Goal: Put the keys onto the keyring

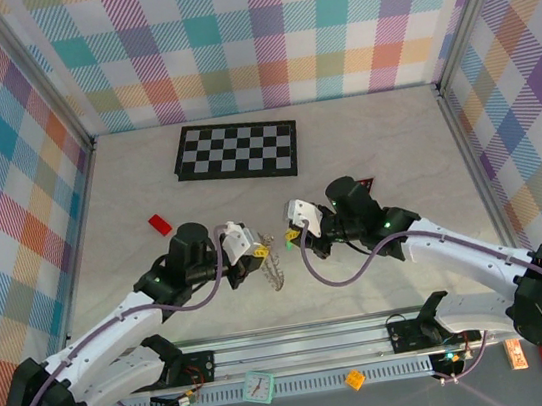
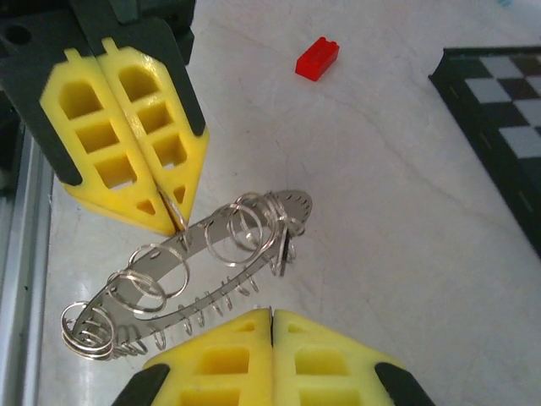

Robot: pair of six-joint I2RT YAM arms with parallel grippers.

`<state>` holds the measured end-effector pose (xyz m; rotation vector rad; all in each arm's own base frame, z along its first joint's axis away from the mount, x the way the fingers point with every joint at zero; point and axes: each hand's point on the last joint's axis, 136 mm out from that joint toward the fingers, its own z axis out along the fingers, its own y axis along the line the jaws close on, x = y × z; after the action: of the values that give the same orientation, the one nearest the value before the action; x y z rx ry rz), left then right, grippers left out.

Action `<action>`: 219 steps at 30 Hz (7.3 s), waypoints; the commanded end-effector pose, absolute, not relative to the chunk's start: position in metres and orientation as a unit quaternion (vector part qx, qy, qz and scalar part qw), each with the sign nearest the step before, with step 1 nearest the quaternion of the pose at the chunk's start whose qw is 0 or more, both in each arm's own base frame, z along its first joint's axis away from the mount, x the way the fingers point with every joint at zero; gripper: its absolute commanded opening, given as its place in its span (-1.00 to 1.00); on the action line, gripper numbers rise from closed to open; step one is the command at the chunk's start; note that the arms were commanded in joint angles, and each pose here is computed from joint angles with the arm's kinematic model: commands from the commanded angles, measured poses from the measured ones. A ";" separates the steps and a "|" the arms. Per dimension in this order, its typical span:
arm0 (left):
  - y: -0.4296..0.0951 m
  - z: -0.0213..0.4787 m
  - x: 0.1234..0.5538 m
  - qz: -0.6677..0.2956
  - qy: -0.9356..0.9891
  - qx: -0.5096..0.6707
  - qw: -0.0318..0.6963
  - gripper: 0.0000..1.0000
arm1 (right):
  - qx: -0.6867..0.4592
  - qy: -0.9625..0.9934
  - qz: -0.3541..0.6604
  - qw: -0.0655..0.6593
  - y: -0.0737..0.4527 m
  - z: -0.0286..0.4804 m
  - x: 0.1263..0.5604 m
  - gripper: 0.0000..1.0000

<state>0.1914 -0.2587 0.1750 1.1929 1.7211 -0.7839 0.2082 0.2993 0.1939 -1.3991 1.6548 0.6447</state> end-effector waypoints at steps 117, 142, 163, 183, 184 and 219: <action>-0.281 0.201 0.171 -0.367 0.593 0.514 0.499 -1.00 | -0.566 0.572 0.430 0.409 0.317 0.208 0.174 -0.48; -0.285 0.203 0.169 -0.369 0.581 0.520 0.505 -1.00 | -0.570 0.574 0.454 0.374 0.325 0.203 0.173 -1.00; -0.279 0.193 0.180 -0.337 0.634 0.508 0.476 -0.54 | -0.677 0.591 0.310 0.312 0.319 0.192 0.162 -1.00; -0.285 0.200 0.173 -0.373 0.598 0.499 0.505 -1.00 | -0.592 0.592 0.410 0.363 0.308 0.219 0.171 -0.41; -0.285 0.200 0.172 -0.376 0.596 0.497 0.507 -1.00 | -0.593 0.591 0.409 0.362 0.308 0.217 0.170 -0.41; -0.277 0.196 0.180 -0.353 0.623 0.475 0.510 -0.52 | -0.625 0.607 0.381 0.310 0.309 0.194 0.165 -1.00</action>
<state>0.1780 -0.2769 0.1850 1.1166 1.5046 -0.9008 0.1671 0.3101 0.1829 -1.5827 1.6414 1.0834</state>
